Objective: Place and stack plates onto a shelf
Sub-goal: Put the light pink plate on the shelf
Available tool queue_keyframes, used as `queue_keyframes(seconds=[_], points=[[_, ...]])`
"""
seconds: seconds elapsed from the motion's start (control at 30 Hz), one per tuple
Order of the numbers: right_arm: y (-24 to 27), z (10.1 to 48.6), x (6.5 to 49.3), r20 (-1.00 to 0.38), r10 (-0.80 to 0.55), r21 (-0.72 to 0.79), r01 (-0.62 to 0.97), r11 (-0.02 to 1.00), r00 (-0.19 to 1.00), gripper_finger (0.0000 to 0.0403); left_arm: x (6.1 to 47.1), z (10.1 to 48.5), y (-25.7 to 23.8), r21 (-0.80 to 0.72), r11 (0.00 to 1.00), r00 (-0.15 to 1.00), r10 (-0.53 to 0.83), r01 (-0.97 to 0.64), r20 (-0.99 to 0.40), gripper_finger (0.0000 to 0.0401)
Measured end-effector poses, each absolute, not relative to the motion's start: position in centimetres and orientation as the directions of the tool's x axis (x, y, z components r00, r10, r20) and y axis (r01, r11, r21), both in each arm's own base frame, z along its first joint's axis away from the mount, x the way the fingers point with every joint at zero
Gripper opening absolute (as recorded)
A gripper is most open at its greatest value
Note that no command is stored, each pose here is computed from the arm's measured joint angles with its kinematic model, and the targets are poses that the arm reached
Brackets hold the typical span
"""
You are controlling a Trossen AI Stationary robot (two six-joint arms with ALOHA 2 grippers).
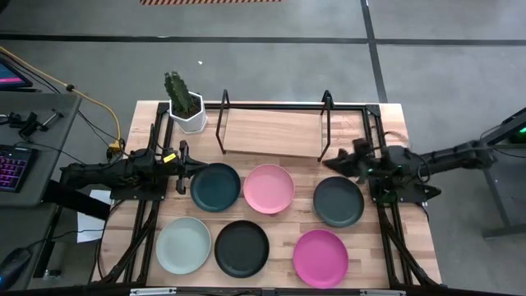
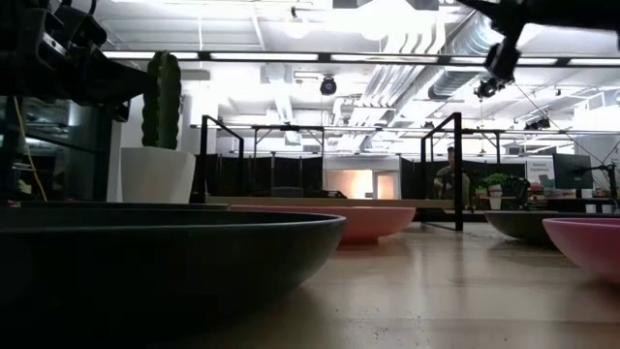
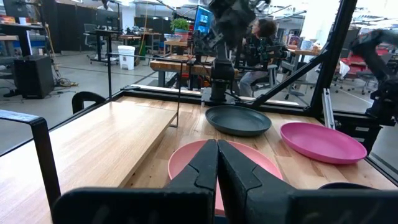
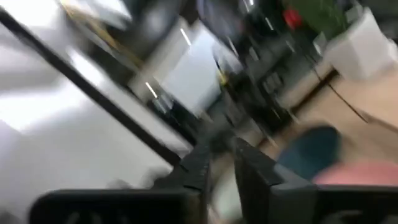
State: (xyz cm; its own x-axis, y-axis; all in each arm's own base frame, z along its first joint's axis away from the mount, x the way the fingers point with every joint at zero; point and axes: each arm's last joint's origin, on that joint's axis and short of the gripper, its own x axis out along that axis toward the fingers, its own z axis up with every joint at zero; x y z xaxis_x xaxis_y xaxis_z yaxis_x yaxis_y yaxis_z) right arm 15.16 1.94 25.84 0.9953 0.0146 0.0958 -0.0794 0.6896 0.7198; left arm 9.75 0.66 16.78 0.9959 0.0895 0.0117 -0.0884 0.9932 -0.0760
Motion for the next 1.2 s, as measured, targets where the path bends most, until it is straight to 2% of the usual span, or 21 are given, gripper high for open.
queue_keyframes(seconds=[0.1,0.17,0.27,0.33,0.5,0.67,0.83,1.07,1.2], points=[[2.5,26.5,17.2,-0.190,0.016,0.640,0.112,0.760,0.982,0.0112,9.7,16.8,0.7,-0.076,0.993,0.996,0.089,-0.088,0.012,0.0000],[2.6,26.3,18.3,-0.381,-0.021,0.584,0.258,0.770,0.924,0.0138,9.8,16.8,0.7,-0.076,0.993,0.996,0.089,-0.088,0.011,0.0000],[2.6,25.1,19.6,-0.603,-0.083,0.521,0.470,0.712,0.794,0.0160,9.7,16.8,0.7,-0.076,0.993,0.996,0.089,-0.088,0.011,0.0000],[2.6,24.0,20.5,-0.676,-0.095,0.507,0.555,0.660,0.730,0.0164,9.7,16.8,0.7,-0.076,0.993,0.996,0.089,-0.088,0.012,0.0000],[3.1,20.8,23.0,-0.746,-0.103,0.531,0.681,0.503,0.658,0.0165,9.7,16.8,0.7,-0.076,0.993,0.996,0.089,-0.088,0.011,0.0000],[3.5,18.0,25.5,-0.775,-0.073,0.555,0.732,0.396,0.628,0.0165,9.8,16.8,0.7,-0.076,0.993,0.996,0.089,-0.088,0.011,0.0000],[4.0,16.8,28.3,-0.833,-0.066,0.488,0.784,0.383,0.550,0.0165,9.7,16.8,0.7,-0.076,0.993,0.996,0.089,-0.088,0.012,0.0000],[4.0,15.8,31.5,-0.934,-0.109,0.287,0.895,0.343,0.341,0.0165,9.7,16.8,0.7,-0.076,0.993,0.996,0.089,-0.088,0.012,0.0000],[3.9,15.7,33.2,-0.934,-0.104,0.286,0.892,0.350,0.341,0.0165,9.7,16.8,0.7,-0.076,0.993,0.996,0.089,-0.088,0.012,0.0000]])
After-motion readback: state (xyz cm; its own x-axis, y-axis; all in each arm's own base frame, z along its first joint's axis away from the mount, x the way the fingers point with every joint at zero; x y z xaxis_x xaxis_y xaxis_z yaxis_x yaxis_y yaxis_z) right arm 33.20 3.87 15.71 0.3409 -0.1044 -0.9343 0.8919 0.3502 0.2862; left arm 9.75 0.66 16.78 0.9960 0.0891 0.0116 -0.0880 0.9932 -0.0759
